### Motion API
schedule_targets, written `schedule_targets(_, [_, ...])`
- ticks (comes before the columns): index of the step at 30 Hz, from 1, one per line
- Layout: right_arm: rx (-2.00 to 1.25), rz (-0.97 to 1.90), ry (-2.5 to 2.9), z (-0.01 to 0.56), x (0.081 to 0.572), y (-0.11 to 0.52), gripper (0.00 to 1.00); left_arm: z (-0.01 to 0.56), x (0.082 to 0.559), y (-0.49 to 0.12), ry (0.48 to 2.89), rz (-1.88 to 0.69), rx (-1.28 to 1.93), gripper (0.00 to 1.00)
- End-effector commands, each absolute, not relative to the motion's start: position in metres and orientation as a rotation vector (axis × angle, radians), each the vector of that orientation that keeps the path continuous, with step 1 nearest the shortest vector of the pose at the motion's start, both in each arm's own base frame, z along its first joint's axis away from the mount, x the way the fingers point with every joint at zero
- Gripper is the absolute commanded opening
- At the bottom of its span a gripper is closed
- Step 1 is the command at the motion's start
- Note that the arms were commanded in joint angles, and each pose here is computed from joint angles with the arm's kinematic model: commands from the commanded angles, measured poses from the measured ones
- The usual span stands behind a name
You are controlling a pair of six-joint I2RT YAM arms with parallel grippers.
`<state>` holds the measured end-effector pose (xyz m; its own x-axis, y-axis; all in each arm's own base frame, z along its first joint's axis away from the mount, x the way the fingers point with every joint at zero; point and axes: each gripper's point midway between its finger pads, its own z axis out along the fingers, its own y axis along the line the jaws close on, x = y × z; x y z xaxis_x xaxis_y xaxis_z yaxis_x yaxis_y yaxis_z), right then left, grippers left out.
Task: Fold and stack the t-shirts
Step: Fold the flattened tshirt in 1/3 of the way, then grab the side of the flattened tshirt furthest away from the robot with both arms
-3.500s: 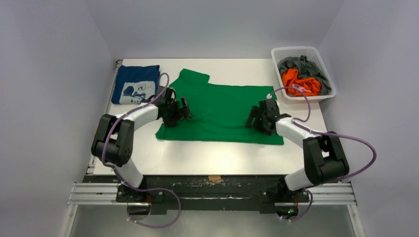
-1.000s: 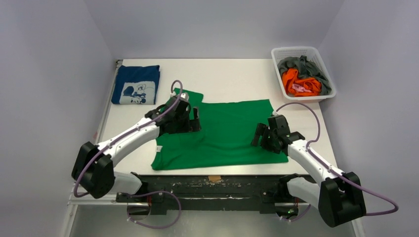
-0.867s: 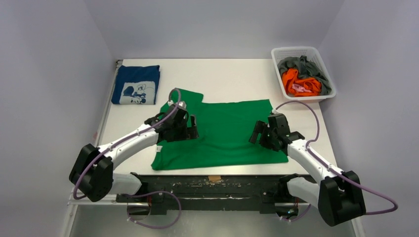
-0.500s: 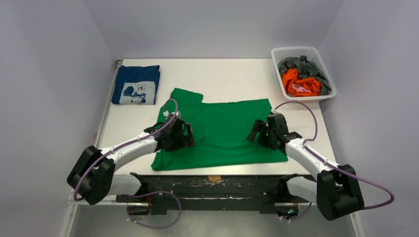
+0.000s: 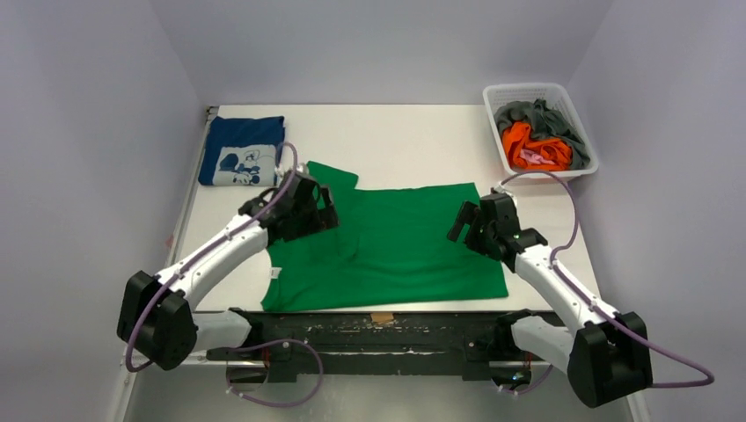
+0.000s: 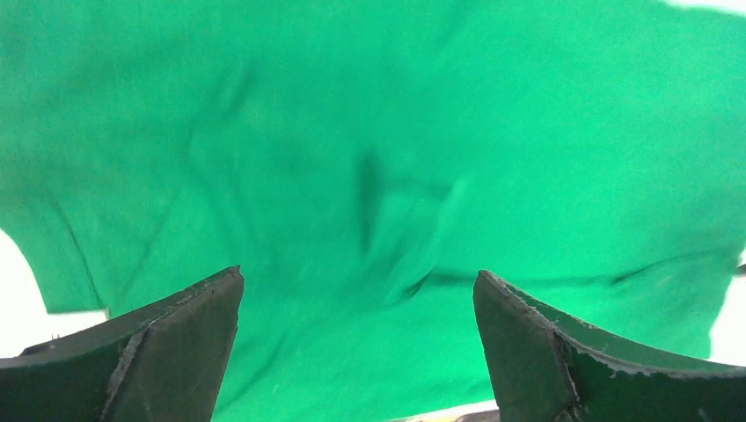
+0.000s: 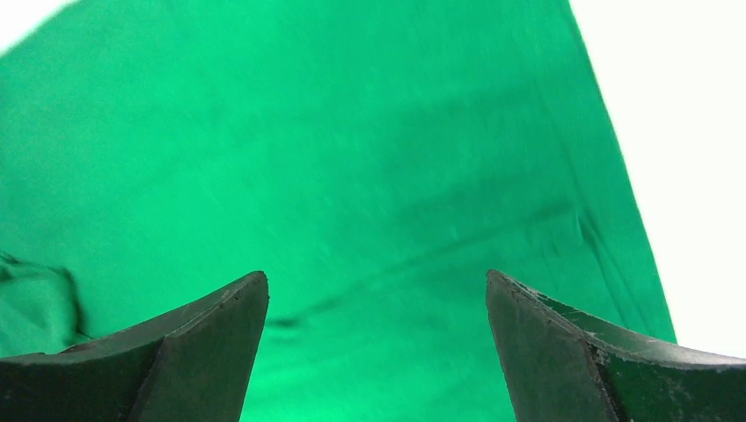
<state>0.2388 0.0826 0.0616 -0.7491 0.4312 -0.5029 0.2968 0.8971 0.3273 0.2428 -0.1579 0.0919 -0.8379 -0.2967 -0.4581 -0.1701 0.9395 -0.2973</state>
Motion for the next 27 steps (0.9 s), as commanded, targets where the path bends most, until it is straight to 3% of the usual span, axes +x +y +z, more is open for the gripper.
schedule_targets(1, [0.592,0.247,2.274,0.114,0.298,0.073,0.93,0.158,0.323,-0.151,2.425,-0.376,-0.314,1.0])
schedule_targets(7, [0.651,0.27,2.237,0.124,0.334,0.072,0.94,0.176,0.429,-0.143,2.44,-0.417,-0.295,1.0])
schedule_targets(15, [0.648,0.252,2.291,0.102,0.339,0.069,0.92,0.13,0.539,-0.119,2.521,-0.372,-0.305,0.99])
schedule_targets(20, [0.647,0.238,2.307,0.096,0.337,0.065,0.91,0.09,0.557,-0.124,2.613,-0.366,-0.29,0.96])
schedule_targets(27, [0.643,0.223,2.293,0.099,0.336,0.061,0.9,0.047,0.526,-0.134,2.744,-0.466,-0.382,0.94])
